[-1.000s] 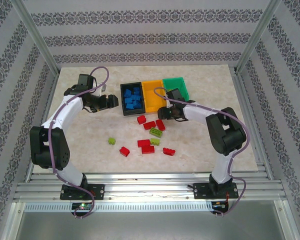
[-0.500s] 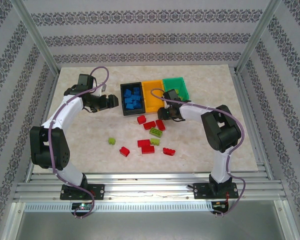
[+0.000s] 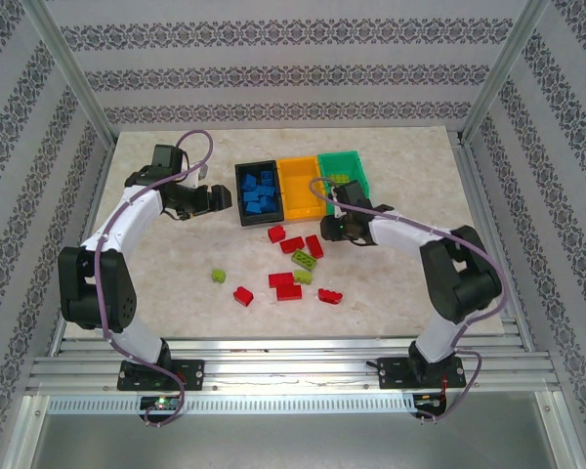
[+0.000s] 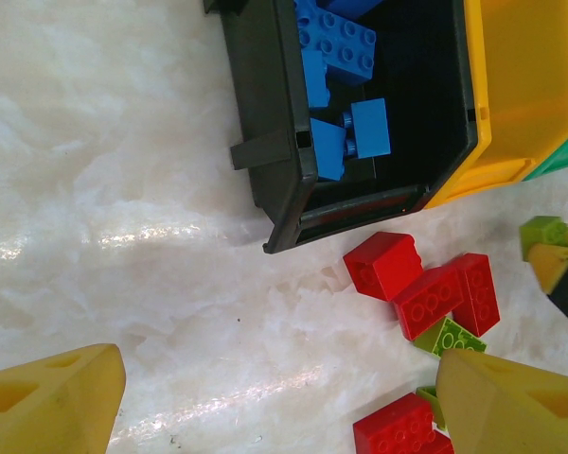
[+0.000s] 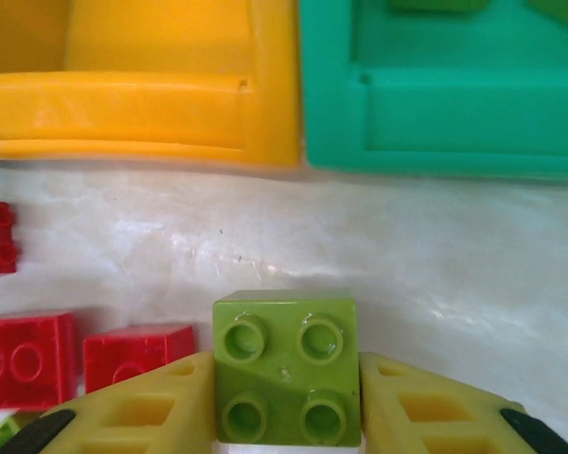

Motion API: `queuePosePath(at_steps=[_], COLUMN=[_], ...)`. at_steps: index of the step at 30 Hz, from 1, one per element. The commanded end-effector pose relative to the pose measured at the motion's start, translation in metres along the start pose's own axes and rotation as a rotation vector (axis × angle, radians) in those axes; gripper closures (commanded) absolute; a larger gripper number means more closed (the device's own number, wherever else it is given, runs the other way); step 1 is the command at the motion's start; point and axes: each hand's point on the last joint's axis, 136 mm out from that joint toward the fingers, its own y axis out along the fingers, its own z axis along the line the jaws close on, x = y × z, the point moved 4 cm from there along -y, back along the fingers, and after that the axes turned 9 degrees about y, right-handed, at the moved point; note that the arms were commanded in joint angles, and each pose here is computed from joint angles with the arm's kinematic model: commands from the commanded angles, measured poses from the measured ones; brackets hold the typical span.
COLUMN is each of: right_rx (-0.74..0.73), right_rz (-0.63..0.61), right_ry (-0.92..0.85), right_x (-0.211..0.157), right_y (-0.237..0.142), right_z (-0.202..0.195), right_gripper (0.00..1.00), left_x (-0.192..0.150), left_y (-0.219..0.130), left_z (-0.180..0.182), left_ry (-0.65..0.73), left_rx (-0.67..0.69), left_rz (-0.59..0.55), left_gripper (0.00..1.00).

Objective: Sort the legos into containers by color
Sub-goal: Pick up the lego from the center of the table, then place the lego in the container.

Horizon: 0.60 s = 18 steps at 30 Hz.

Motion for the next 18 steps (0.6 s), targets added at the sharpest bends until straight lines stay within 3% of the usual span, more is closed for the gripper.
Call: queuePosePath(at_steps=[1, 10, 18], right_rx=[-0.008, 0.014, 0.06], right_rz=[-0.068, -0.194, -0.197], right_ry=[-0.001, 0.05, 0.15], right_x=[0.008, 0.061, 0.117], right_y=[-0.021, -0.038, -0.025], right_z=[-0.006, -0.018, -0.034], right_gripper=[0.63, 0.62, 0.53], left_x=[0.002, 0.002, 0.002], left_y=[0.001, -0.001, -0.001], left_z=[0.004, 0.003, 0.004], left_ry=[-0.019, -0.013, -0.014], left_rx=[-0.01, -0.007, -0.006], left_rz=[-0.012, -0.019, -0.017], left_gripper=[0.14, 0.14, 0.14])
